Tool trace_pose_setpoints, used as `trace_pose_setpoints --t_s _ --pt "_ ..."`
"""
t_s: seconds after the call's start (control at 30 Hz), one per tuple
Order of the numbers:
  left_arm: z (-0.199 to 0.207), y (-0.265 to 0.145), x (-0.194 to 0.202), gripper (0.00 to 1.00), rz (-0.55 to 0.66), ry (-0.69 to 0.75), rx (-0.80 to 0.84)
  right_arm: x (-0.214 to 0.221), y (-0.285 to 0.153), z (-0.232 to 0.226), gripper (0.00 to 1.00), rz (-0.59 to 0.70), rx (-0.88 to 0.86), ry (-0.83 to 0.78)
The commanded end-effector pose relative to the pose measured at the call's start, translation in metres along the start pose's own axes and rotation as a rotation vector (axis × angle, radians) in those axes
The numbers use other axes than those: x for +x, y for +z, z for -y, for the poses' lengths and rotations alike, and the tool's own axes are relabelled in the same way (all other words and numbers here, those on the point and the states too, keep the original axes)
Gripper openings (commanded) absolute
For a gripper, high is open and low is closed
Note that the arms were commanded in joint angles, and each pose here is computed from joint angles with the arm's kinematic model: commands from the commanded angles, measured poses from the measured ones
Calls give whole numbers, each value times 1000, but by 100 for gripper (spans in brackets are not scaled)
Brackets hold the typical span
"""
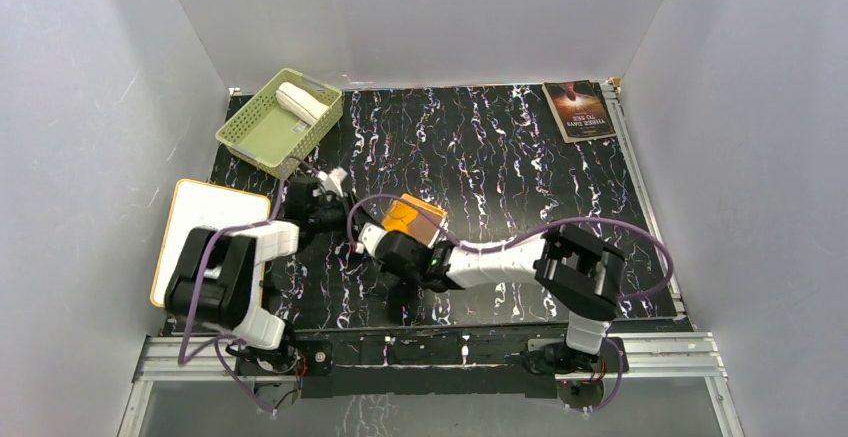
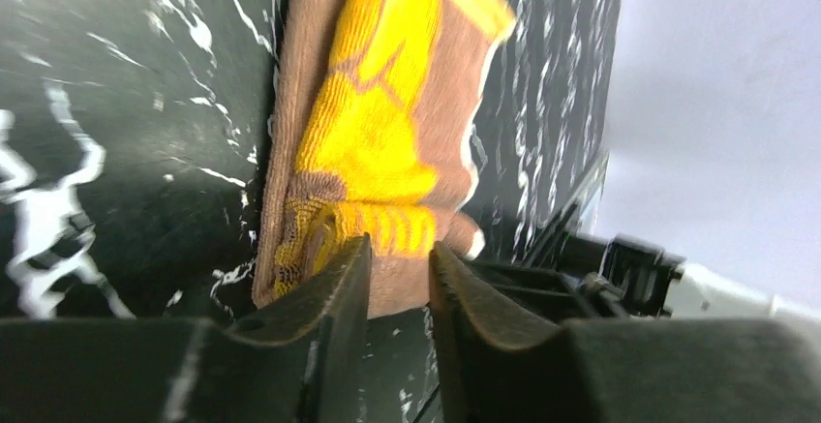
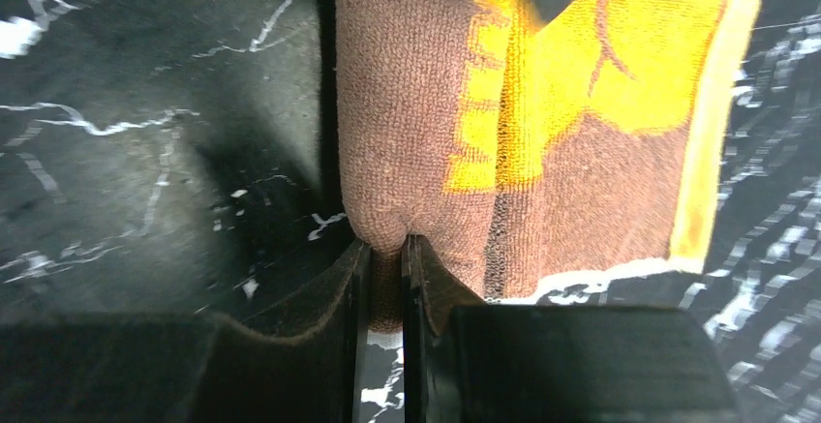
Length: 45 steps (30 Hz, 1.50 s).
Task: Roll the towels
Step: Roll the towel at the center of the board.
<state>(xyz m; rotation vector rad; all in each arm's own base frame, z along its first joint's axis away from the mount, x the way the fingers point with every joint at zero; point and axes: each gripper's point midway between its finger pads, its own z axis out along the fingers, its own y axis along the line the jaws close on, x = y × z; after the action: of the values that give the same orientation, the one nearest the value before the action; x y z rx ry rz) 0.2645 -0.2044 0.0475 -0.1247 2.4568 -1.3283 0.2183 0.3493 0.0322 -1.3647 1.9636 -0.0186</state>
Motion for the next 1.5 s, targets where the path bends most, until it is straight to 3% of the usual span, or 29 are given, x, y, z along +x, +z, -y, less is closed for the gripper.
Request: trace_pose_setpoints --t_s 0.0,0.13,0.6,0.77,1.0,1.47 --pt "22 -44 -43 32 216 76 -58 -1 -26 -51 8 -3 -391 222" --pt "52 -66 -52 37 258 161 -19 -15 -44 -49 0 31 -606 448" --pt "75 -56 -29 35 166 201 136 -14 -40 -5 4 -35 -1084 992" --pt "80 -38 -17 34 104 217 159 -2 -28 4 4 -98 -1158 1140" --pt "77 -20 -9 34 64 192 177 1 -25 31 5 -70 -1194 1306" --pt "65 2 -1 34 8 153 199 46 14 15 14 -279 -1129 1526"
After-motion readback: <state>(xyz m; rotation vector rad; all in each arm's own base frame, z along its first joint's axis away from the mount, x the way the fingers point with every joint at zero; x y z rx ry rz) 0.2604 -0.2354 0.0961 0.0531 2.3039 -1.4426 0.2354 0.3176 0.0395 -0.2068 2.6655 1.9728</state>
